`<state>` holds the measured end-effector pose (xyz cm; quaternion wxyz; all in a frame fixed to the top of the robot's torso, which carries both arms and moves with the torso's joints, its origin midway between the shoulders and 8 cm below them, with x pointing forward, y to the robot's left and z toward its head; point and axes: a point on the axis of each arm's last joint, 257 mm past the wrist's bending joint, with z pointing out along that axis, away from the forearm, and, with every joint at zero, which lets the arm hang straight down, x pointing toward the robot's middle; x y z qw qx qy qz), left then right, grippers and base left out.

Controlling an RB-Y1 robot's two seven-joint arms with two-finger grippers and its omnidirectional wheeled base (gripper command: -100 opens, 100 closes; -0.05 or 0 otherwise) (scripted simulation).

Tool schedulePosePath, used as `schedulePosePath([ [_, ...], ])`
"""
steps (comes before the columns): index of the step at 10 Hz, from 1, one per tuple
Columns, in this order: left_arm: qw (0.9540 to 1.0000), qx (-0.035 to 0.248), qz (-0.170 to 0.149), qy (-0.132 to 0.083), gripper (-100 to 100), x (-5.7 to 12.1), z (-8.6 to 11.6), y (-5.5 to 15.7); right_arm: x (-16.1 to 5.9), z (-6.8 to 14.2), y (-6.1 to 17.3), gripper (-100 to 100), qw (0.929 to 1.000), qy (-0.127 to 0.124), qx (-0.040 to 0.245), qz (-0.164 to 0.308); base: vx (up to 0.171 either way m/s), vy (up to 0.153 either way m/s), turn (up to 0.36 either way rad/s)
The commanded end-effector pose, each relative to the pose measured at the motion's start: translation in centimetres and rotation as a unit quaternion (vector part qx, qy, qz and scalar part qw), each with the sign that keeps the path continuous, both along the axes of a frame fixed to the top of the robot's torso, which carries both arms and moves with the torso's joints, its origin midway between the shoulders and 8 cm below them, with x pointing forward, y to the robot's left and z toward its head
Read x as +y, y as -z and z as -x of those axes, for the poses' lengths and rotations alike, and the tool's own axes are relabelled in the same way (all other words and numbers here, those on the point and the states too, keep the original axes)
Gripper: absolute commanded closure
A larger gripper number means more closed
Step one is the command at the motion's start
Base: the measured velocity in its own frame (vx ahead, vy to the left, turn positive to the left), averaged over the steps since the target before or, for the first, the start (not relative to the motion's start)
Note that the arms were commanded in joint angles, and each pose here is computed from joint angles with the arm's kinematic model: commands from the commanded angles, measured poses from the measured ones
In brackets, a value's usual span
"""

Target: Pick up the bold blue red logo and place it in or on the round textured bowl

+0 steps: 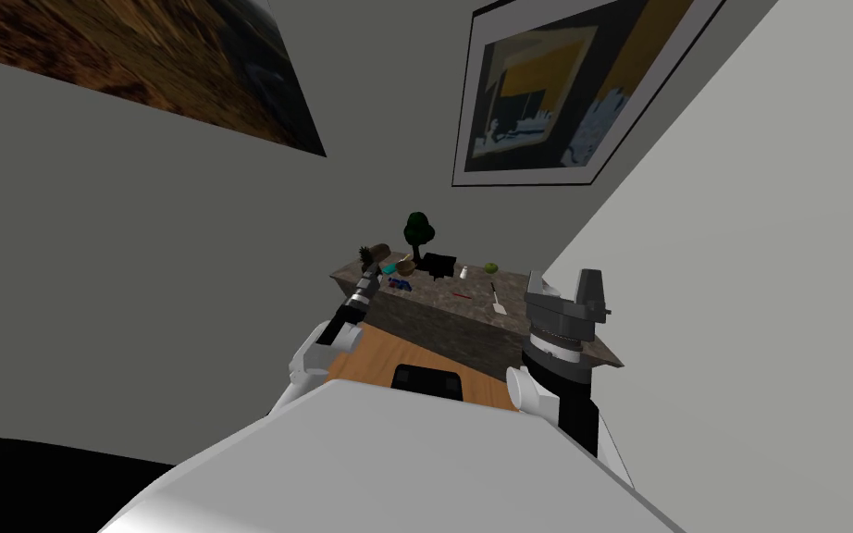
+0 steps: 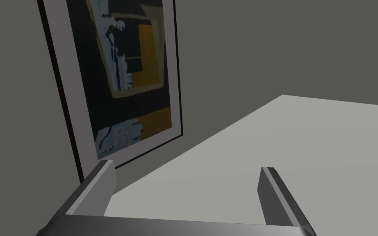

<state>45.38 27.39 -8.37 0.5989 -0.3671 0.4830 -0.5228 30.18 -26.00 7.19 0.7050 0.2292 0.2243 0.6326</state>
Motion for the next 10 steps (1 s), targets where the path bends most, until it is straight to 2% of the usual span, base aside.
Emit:
schedulePosePath([
  [1, 0.9998, 0.017, -0.001, -0.004, -100, 0.2, -0.3, 0.8, 0.0, 0.0, 0.0, 0, 1.0, 0.0, 0.0, 0.0, 0.0, 0.0, 0.0],
  [4, 0.998, 0.062, -0.009, -0.012, -100, 1.3, -2.4, 2.9, 0.0, 0.0, 0.0, 0, 1.0, 0.0, 0.0, 0.0, -0.003, 0.006, -0.024],
  [6, 0.9964, 0.082, -0.009, -0.017, -100, 1.6, -2.5, 4.0, 0.0, 0.0, 0.0, 0, 1.0, 0.0, 0.0, 0.0, -0.002, 0.004, -0.009],
  [7, 0.9949, 0.098, -0.013, -0.02, -100, 2.1, -3.5, 4.6, 0.0, 0.0, 0.0, 0, 1.0, 0.0, 0.0, 0.0, -0.004, 0.004, -0.028],
  [9, 0.9928, 0.116, -0.013, -0.025, -100, 2.3, -3.6, 5.6, 0.0, 0.0, 0.0, 0, 1.0, 0.0, 0.0, 0.0, -0.002, 0.002, -0.011],
  [10, 0.9907, 0.132, -0.016, -0.029, -100, 2.9, -4.5, 6.2, 0.0, 0.0, 0.0, 0, 1.0, 0.0, 0.0, 0.0, -0.004, 0.006, -0.033],
])
